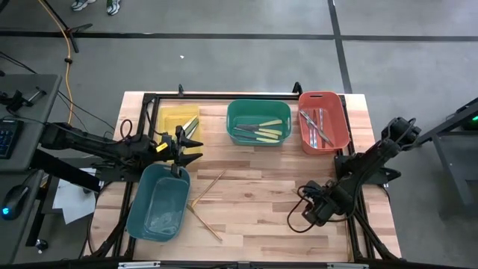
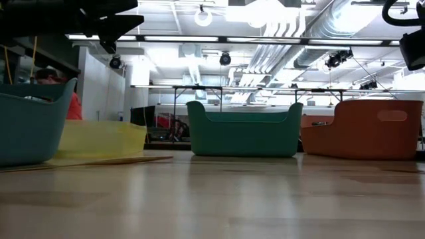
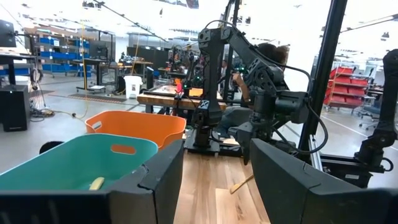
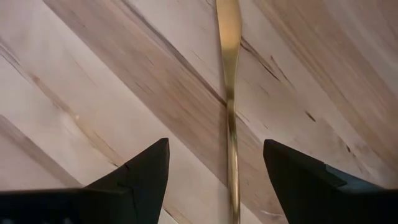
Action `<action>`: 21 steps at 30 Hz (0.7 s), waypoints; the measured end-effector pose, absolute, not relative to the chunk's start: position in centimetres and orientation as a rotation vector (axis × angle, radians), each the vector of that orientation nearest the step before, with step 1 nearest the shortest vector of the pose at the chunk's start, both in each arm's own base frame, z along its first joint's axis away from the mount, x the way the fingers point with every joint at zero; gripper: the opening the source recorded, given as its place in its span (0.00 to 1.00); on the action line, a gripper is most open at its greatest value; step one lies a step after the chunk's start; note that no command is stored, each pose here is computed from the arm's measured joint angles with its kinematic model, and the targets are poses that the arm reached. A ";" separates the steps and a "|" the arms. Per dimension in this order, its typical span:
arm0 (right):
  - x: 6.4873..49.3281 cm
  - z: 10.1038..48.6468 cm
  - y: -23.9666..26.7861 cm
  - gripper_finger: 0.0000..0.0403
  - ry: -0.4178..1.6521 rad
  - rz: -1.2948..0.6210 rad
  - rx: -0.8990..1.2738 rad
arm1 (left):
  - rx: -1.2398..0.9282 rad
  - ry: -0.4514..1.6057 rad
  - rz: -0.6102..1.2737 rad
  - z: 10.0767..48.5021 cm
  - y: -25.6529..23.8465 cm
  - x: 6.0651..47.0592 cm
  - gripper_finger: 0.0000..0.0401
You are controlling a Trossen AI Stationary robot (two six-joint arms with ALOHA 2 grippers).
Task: Sort silverware by color (type)
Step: Put the gold knife into the blue bin
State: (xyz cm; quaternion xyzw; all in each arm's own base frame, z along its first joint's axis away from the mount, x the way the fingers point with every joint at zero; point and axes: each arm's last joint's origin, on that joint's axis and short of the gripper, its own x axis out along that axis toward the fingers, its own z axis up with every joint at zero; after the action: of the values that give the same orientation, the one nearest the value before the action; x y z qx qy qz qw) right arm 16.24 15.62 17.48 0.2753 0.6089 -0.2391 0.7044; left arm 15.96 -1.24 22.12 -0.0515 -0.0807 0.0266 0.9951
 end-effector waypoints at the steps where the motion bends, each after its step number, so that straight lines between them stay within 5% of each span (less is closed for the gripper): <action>1: 16.3 17.4 15.6 0.61 1.354 -0.535 0.610 | -0.100 -0.162 0.054 22.1 -1.2 16.0 0.44; 21: 17.1 13.9 16.8 0.58 1.492 -0.588 0.565 | -0.079 -0.161 0.055 22.1 -1.2 16.0 0.44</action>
State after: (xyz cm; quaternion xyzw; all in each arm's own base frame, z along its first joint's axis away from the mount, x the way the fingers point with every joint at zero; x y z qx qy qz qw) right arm 17.12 16.85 13.88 0.2499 0.6595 -0.2597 0.6597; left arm 15.96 -1.24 22.12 -0.0396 -0.0804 0.0275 0.9956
